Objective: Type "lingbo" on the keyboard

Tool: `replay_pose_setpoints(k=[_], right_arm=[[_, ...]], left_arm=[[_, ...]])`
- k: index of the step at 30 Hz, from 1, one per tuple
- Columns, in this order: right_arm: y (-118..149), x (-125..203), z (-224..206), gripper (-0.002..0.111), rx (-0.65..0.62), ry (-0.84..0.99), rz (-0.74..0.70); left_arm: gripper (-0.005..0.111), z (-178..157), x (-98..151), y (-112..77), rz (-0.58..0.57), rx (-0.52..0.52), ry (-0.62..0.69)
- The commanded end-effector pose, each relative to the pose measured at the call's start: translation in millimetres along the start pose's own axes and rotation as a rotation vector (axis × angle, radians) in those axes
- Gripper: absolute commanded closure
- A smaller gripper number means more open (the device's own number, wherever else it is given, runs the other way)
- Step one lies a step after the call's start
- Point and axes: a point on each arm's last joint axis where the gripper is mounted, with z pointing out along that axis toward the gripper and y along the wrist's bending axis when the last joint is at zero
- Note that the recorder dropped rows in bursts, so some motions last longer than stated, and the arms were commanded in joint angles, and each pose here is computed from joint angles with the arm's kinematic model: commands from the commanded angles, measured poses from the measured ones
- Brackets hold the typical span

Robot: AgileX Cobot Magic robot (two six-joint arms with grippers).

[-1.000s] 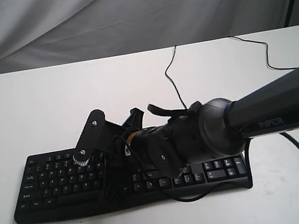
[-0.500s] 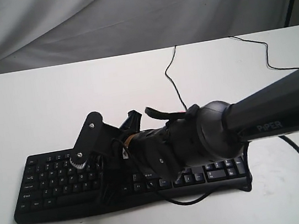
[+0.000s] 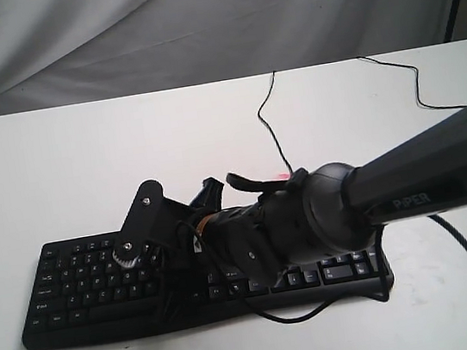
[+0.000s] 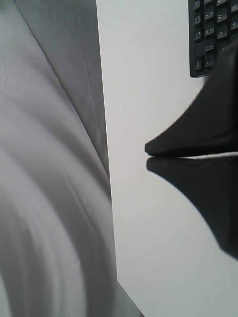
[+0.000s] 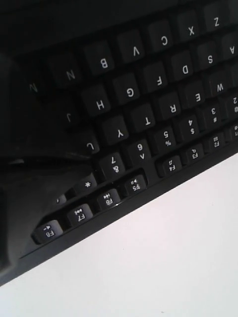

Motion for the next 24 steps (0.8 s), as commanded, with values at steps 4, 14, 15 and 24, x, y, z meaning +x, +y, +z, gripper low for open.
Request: replay_pose_setpoints(k=[4, 14, 15, 24], right_arm=[[0.2, 0.3, 2.9, 0.108, 0.005, -0.008, -0.008], [1.1, 4.9, 6.4, 0.108, -0.002, 0.010, -0.007], [1.1, 4.9, 6.4, 0.108, -0.002, 0.010, -0.007], [-5.9, -14.2, -10.6, 0.108, 0.005, -0.030, -0.007]], left_arm=[[0.106, 0.6, 1.4, -0.4, -0.003, 0.004, 0.003], [0.106, 0.6, 1.4, -0.4, -0.003, 0.004, 0.003], [0.106, 0.6, 1.4, -0.4, -0.003, 0.004, 0.003], [0.106, 0.6, 1.4, -0.4, -0.003, 0.004, 0.003]])
